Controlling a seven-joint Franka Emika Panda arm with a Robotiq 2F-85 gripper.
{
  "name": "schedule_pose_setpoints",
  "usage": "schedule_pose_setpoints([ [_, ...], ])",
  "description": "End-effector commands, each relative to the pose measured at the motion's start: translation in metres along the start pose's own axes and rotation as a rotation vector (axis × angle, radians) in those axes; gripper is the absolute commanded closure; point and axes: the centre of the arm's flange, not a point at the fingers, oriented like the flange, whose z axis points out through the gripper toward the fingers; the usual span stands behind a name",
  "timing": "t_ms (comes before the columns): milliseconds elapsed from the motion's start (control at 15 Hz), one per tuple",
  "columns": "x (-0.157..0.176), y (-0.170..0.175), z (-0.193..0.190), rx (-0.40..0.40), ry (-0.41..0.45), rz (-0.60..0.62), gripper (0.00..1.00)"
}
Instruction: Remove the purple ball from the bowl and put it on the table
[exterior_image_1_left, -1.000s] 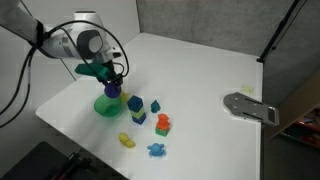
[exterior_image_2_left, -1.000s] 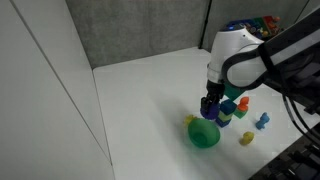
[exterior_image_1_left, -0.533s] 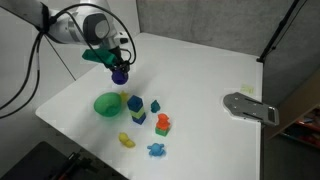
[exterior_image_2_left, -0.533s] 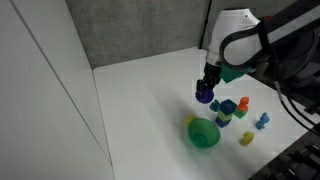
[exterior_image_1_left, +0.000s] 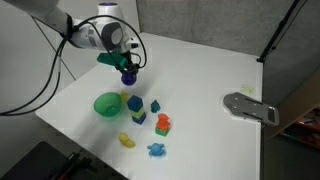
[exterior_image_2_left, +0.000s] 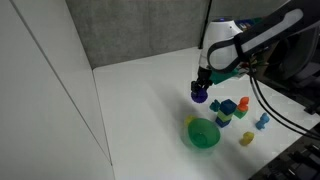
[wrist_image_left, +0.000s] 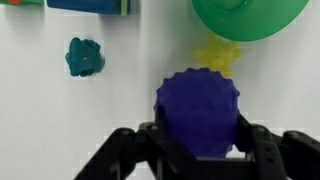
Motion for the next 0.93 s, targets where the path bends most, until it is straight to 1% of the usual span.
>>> schedule_pose_setpoints([
  [0,0.034,0.008,0.034,-0.011,-0.029,0.036,0.63],
  [400,0.047,0.011,0.078,-0.028,-0.079,0.041,0.63],
  [467,0.047,0.011,0.082,-0.032,-0.085,0.042,0.13],
  [533,0.047,0.012,0.084,-0.034,-0.093,0.045,0.11],
  [667,0.047,0.018,0.082,-0.034,-0.107,0.058,0.01],
  [867,0.048,0.033,0.068,-0.048,-0.117,0.090,0.00],
])
